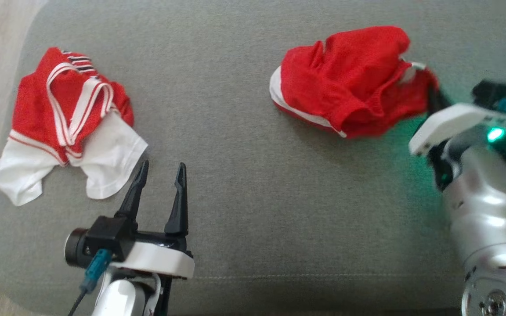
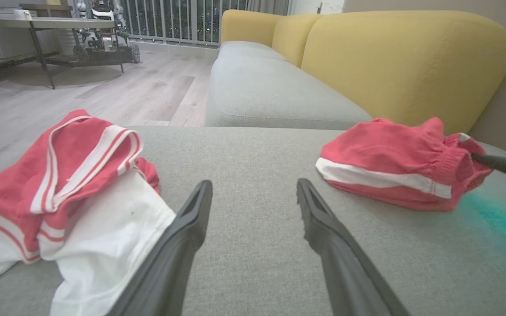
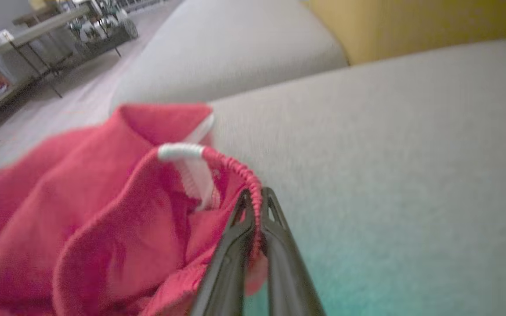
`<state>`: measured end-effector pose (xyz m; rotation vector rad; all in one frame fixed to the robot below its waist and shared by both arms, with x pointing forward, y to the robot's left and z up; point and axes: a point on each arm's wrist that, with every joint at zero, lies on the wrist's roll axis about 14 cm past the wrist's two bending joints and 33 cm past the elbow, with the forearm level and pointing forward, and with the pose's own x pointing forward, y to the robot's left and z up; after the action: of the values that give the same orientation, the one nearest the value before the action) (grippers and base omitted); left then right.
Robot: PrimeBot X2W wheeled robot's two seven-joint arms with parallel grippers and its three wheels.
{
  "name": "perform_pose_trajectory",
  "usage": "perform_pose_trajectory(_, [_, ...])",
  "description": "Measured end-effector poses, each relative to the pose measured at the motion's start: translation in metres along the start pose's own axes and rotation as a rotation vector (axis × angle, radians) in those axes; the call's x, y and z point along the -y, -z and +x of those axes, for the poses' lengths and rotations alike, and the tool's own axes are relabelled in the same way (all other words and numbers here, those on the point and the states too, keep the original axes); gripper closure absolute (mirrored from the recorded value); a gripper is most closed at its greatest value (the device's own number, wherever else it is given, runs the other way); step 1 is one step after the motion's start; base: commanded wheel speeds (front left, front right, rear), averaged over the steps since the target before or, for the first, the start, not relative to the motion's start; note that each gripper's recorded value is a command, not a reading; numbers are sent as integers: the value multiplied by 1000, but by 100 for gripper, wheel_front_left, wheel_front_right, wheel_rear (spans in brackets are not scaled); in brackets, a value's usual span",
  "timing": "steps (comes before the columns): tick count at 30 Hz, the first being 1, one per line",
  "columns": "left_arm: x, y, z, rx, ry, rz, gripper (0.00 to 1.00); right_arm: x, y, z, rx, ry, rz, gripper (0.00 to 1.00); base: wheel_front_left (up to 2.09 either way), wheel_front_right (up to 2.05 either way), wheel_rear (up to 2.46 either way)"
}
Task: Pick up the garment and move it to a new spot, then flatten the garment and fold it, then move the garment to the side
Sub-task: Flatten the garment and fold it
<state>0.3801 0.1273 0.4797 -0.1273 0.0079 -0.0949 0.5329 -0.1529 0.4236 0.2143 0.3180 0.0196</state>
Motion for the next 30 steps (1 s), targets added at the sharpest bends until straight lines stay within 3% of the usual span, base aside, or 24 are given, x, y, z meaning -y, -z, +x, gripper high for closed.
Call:
perform_pose_trajectory(9, [21, -6, 8, 24, 69, -12, 0, 26, -137, -22, 411, 48, -44, 100, 0, 0, 0])
perform_pose_trajectory(12, [28, -9, 9, 34, 88, -14, 0, 20, -164, -36, 502, 25, -76, 100, 0, 0, 0])
perform_pose_trajectory(15, [27, -12, 8, 41, 87, -14, 0, 18, -146, -46, 493, 10, -111, 100, 0, 0, 0])
perform_pose_trajectory(19, [19, -13, 7, 43, 57, -27, 0, 55, -49, -72, 299, 93, -123, 98, 0, 0, 0])
perform_pose_trajectory(20, [19, -13, 7, 43, 57, -27, 0, 55, -49, -72, 299, 93, -123, 90, 0, 0, 0])
perform_pose_trajectory(21, [17, -11, 7, 38, 49, -32, 0, 73, -25, -84, 245, 138, -122, 78, 0, 0, 0])
perform_pose_trajectory(22, [14, -9, 8, 33, 43, -32, 0, 89, -4, -95, 192, 179, -107, 57, 0, 0, 0])
perform_pose_trajectory(23, [14, -8, 9, 30, 41, -32, 0, 101, 12, -105, 142, 212, -101, 0, 0, 0, 0])
perform_pose_trajectory(26, [16, -6, 11, 24, 50, -35, 0, 114, 34, -123, 76, 244, -111, 0, 0, 0, 0])
perform_pose_trajectory(30, [23, -5, 15, 25, 74, -37, 0, 90, 3, -120, 149, 172, -179, 0, 0, 0, 0])
